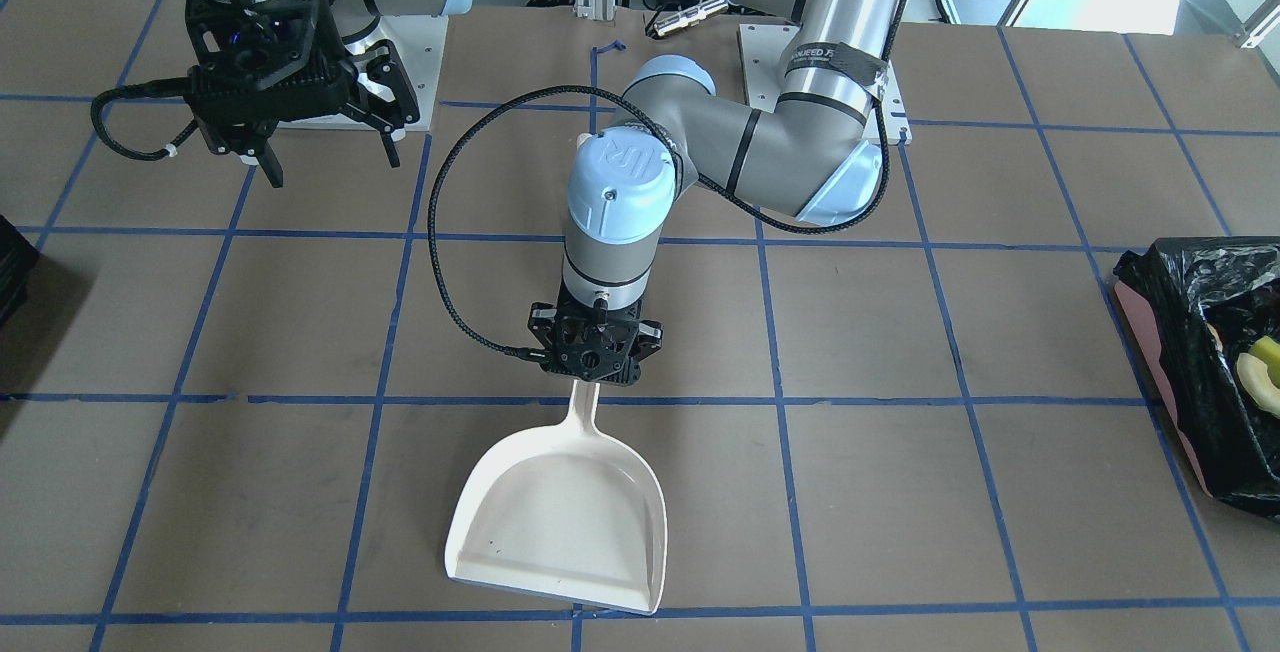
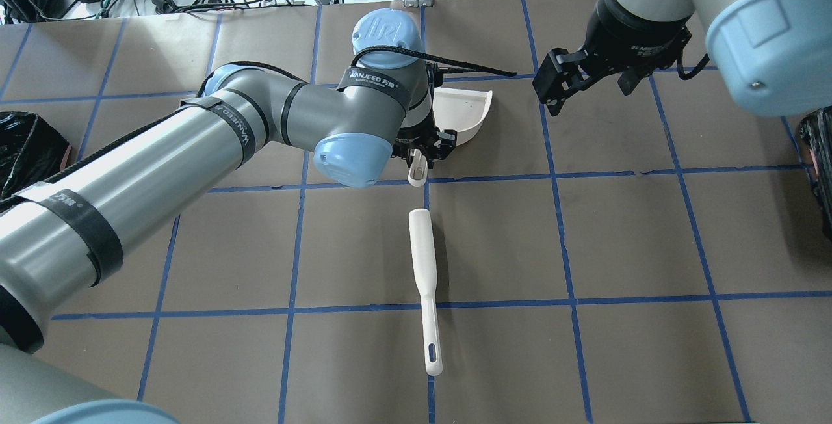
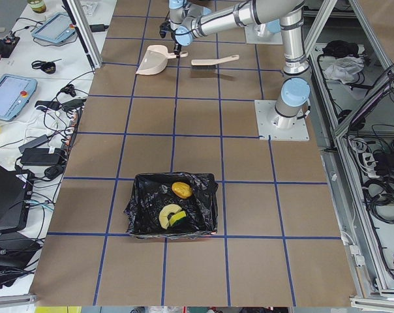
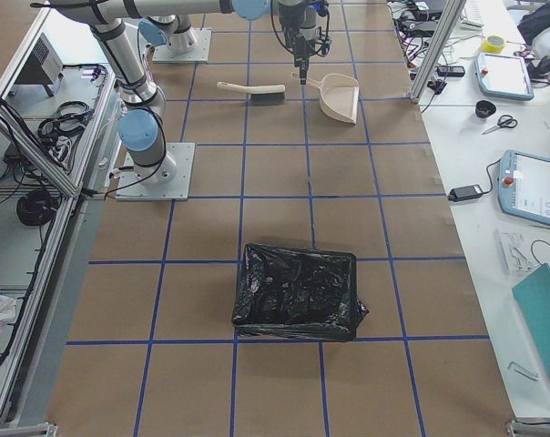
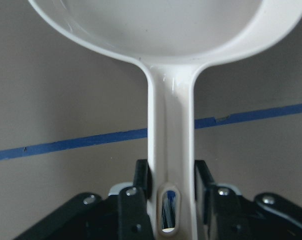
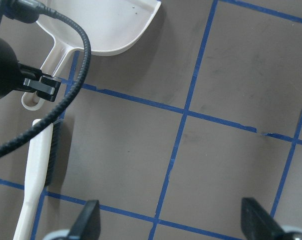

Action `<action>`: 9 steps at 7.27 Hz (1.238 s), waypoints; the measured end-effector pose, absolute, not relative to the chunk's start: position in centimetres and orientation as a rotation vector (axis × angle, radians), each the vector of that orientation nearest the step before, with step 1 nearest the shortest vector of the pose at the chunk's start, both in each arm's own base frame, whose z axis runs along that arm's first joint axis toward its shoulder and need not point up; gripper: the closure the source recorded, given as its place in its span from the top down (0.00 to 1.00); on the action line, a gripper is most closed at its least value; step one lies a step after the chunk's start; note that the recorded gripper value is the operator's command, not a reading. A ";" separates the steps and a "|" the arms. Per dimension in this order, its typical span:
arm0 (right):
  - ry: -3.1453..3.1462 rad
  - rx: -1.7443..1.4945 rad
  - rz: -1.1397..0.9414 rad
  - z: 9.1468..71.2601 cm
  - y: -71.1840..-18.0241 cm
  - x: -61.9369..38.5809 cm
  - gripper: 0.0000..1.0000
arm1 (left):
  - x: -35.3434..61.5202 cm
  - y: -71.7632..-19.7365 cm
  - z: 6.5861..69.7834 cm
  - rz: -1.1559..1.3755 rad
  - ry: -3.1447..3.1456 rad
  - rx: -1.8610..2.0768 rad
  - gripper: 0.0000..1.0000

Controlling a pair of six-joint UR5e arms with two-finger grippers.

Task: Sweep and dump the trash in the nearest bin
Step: 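Lower the dustpan onto the table with the left gripper and open it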

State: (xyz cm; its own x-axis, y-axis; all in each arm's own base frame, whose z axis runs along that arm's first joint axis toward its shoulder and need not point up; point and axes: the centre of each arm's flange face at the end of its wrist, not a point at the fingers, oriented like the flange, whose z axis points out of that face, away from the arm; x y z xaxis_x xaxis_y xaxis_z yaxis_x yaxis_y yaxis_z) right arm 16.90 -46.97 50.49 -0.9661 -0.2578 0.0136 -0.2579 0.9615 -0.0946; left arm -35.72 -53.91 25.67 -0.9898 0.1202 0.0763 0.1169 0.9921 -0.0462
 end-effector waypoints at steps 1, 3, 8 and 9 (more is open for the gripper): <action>-3.111 0.408 0.148 50.4 -47.0 16.9 1.00 | -35.8 -53.8 25.7 0.062 -3.057 -0.155 0.33; -3.111 0.408 0.147 50.4 -47.0 16.9 1.00 | -36.4 -53.4 25.7 0.059 -3.057 -0.091 1.00; -3.110 0.408 0.148 50.4 -47.0 16.8 1.00 | -35.7 -53.7 29.9 0.095 -2.959 -0.019 1.00; -3.110 0.408 0.148 50.4 -47.0 16.8 1.00 | -32.5 -55.6 31.8 0.147 -2.947 0.007 1.00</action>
